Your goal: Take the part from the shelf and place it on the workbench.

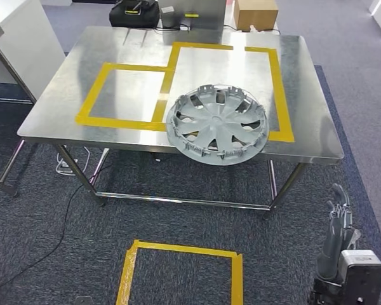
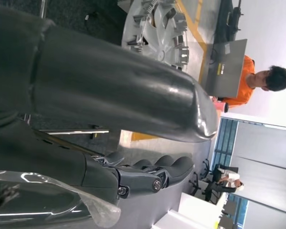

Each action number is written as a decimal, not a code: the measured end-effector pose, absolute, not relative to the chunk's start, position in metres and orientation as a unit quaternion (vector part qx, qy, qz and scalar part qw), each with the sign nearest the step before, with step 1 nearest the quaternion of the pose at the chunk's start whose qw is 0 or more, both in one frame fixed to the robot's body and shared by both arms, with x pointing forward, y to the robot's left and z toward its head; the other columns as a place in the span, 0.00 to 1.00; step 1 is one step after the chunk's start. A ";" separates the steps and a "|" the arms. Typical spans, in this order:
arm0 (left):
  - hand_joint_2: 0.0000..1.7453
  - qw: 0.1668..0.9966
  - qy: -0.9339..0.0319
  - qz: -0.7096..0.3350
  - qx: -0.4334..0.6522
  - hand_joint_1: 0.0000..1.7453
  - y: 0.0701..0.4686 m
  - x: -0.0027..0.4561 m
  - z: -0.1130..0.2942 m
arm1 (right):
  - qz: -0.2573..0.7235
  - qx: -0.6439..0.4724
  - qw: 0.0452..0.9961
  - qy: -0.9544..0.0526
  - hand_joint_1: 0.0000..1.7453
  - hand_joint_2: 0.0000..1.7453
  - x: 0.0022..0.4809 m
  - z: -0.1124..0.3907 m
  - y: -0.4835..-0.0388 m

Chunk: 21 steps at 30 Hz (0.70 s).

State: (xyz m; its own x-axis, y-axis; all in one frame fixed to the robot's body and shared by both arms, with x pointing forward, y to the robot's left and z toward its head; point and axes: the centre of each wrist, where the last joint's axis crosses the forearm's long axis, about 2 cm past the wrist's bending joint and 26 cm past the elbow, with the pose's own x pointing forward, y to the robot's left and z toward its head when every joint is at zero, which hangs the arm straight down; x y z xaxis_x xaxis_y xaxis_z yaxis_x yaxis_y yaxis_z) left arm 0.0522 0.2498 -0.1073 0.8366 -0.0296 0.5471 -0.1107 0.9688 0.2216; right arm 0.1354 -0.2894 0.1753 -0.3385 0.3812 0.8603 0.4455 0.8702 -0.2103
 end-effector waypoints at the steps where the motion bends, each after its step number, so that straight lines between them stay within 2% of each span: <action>1: 0.00 0.950 -0.286 0.021 0.122 0.00 0.250 0.052 -0.107 | -0.031 -0.251 0.518 -0.817 0.00 0.00 0.135 0.175 -0.289; 21: 0.00 0.949 -0.289 0.020 0.126 0.00 0.255 0.052 -0.108 | -0.043 -0.223 0.522 -0.822 0.00 0.00 0.140 0.176 -0.289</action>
State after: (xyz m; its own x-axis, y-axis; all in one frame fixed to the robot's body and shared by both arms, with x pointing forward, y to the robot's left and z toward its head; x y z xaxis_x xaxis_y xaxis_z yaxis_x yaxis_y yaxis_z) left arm 0.0515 0.2547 -0.1078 0.8324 -0.0356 0.5530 -0.1104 0.9673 0.2284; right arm 0.1399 -0.2887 0.1760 -0.3564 0.3218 0.8772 0.4106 0.8973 -0.1623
